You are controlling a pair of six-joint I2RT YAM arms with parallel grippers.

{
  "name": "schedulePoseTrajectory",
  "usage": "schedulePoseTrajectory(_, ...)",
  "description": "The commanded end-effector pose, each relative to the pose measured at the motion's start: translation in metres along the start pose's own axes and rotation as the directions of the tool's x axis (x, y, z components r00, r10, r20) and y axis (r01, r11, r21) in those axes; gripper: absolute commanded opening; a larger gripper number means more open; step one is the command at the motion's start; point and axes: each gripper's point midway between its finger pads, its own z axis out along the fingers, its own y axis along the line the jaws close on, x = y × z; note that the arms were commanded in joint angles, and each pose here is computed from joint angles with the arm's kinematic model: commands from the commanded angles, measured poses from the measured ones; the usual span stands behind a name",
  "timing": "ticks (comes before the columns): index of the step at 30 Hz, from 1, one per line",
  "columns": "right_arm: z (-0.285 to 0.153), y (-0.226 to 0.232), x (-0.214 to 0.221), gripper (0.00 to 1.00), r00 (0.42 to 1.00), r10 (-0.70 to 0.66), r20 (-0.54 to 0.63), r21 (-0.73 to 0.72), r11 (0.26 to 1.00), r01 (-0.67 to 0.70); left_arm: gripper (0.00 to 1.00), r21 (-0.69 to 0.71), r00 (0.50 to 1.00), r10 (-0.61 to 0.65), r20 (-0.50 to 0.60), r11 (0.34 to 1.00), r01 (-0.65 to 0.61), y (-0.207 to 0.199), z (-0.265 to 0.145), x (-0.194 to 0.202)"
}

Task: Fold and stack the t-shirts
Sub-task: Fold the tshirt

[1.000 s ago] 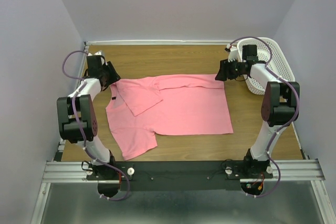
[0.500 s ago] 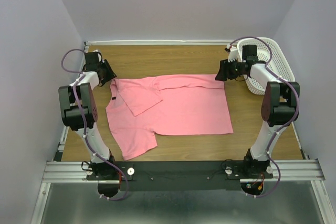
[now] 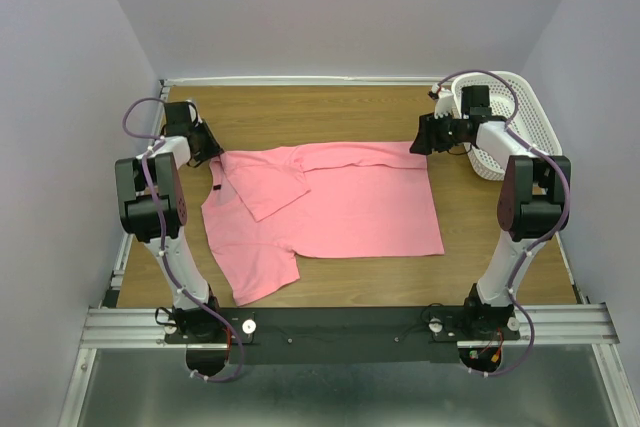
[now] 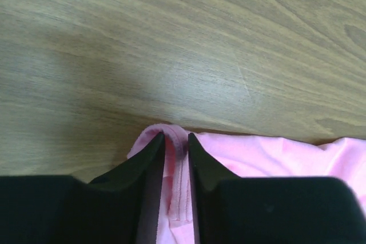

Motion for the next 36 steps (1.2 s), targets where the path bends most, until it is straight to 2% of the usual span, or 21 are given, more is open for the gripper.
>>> schedulePoseTrajectory(1,0.004,-0.015,-0.003,0.62,1.000,-0.009,0.000,0.044,0.999,0.010,0.24,0.026,1.000,-0.013,-0.004,1.000,0.014,-0.002,0.007,-0.003)
schedulePoseTrajectory(6,0.008,-0.033,-0.003,0.62,0.999,0.040,-0.006,0.099,0.994,-0.039,0.02,0.035,1.000,-0.007,0.018,0.999,0.007,-0.005,0.006,-0.011)
schedulePoseTrajectory(8,0.011,-0.039,-0.006,0.61,0.997,0.075,-0.003,0.120,0.990,-0.074,0.00,0.017,0.998,-0.018,0.054,1.000,0.018,0.001,-0.001,-0.021)
schedulePoseTrajectory(11,0.013,-0.046,-0.013,0.61,0.995,0.100,0.013,0.143,0.985,-0.101,0.00,0.002,0.993,-0.041,0.113,0.999,0.041,0.011,-0.011,-0.036)
schedulePoseTrajectory(14,0.021,-0.052,-0.014,0.61,0.990,0.139,0.018,0.152,0.978,-0.140,0.00,0.018,0.991,-0.041,0.127,0.999,0.039,0.014,-0.014,-0.043)
schedulePoseTrajectory(28,0.065,-0.056,-0.008,0.56,0.959,0.283,-0.007,0.047,0.958,-0.282,0.00,0.097,0.997,-0.004,0.073,0.995,-0.003,0.006,0.010,-0.049)
schedulePoseTrajectory(31,0.068,-0.053,0.000,0.49,0.955,0.295,-0.025,0.028,0.955,-0.294,0.00,0.100,0.998,0.000,0.070,0.995,-0.007,0.005,0.012,-0.052)
schedulePoseTrajectory(34,0.069,-0.048,0.005,0.32,0.952,0.305,-0.037,0.007,0.952,-0.305,0.00,0.099,0.998,0.002,0.070,0.995,-0.009,0.006,0.015,-0.055)
schedulePoseTrajectory(35,0.070,-0.048,0.005,0.21,0.951,0.306,-0.039,0.005,0.952,-0.306,0.00,0.097,0.998,0.004,0.063,0.995,-0.010,0.007,0.017,-0.054)
schedulePoseTrajectory(36,0.070,-0.049,0.005,0.15,0.952,0.304,-0.038,0.008,0.953,-0.304,0.00,0.097,0.998,0.004,0.063,0.995,-0.010,0.007,0.019,-0.054)
